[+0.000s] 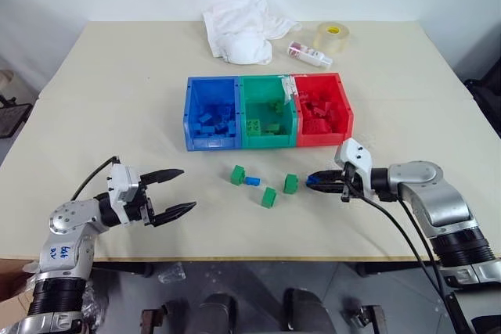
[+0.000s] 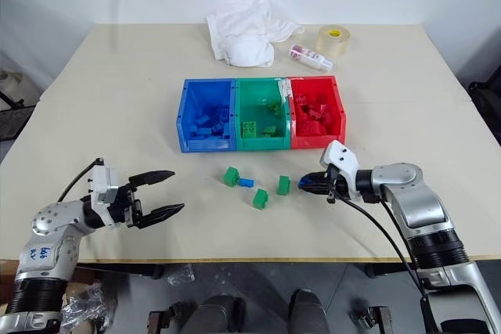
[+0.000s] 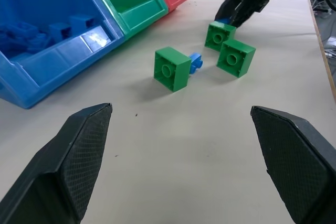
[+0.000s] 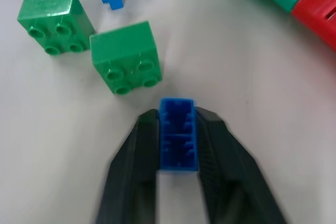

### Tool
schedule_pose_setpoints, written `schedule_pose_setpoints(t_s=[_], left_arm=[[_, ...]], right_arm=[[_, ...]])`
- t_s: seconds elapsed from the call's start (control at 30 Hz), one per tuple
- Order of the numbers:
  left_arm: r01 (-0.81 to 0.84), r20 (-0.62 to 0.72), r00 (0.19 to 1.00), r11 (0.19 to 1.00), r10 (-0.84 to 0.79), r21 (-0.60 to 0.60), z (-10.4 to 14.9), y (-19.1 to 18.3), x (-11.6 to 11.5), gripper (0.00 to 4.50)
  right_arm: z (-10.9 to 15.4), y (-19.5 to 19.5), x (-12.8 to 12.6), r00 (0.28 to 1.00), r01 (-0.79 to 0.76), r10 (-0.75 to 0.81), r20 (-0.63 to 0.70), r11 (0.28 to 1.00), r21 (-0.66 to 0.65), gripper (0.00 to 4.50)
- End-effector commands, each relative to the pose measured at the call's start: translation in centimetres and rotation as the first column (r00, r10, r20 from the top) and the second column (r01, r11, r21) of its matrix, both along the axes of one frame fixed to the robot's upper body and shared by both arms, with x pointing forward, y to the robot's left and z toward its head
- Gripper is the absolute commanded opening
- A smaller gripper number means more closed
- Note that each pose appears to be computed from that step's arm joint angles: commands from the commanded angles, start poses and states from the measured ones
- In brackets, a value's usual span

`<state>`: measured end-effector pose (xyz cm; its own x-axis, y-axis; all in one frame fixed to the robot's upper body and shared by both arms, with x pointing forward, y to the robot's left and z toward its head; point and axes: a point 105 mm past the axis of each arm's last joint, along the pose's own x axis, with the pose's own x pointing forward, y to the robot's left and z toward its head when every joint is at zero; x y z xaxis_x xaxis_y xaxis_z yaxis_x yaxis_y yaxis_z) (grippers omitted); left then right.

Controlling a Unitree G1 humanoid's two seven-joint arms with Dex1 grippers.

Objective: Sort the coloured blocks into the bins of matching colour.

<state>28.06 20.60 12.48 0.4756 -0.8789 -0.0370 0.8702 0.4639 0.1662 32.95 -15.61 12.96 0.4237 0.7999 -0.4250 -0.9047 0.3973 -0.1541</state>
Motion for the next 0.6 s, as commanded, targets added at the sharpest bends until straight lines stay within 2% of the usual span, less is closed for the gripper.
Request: schedule_pose_setpoints(t_s=[0.03,0.17,0.27,0.47,0.6], left_arm=[[-0.011,0.043,0.999,1.0,0.011,-0.004,1.1,0.2,-0.3,4.5],[-0.015,0.045,0.999,1.0,0.015,-0.006,1.2,0.2,-0.2,4.5],[-0.012,0.051,0.999,1.0,0.013,-0.006,1.3,0.0,0.0,4.5],[-0.008,0.068,0.998,1.0,0.008,-0.008,1.7,-0.2,0.4,4.5],[-0.01,0.072,0.997,1.0,0.01,-0.01,1.8,-0.3,0.3,4.5]], right_arm=[[4.1,0.9,0.2,0.99,-0.033,0.025,0.136,0.998,0.055,0.46],[7.7,3.0,1.5,0.973,-0.066,0.036,0.227,0.99,0.125,0.46],[9.9,6.2,2.7,0.956,-0.135,0.084,0.282,0.976,0.169,0.46],[10.9,13.2,6.6,0.939,-0.143,0.063,0.337,0.965,0.219,0.46],[11.2,17.2,8.1,0.93,-0.14,0.045,0.366,0.961,0.239,0.46]])
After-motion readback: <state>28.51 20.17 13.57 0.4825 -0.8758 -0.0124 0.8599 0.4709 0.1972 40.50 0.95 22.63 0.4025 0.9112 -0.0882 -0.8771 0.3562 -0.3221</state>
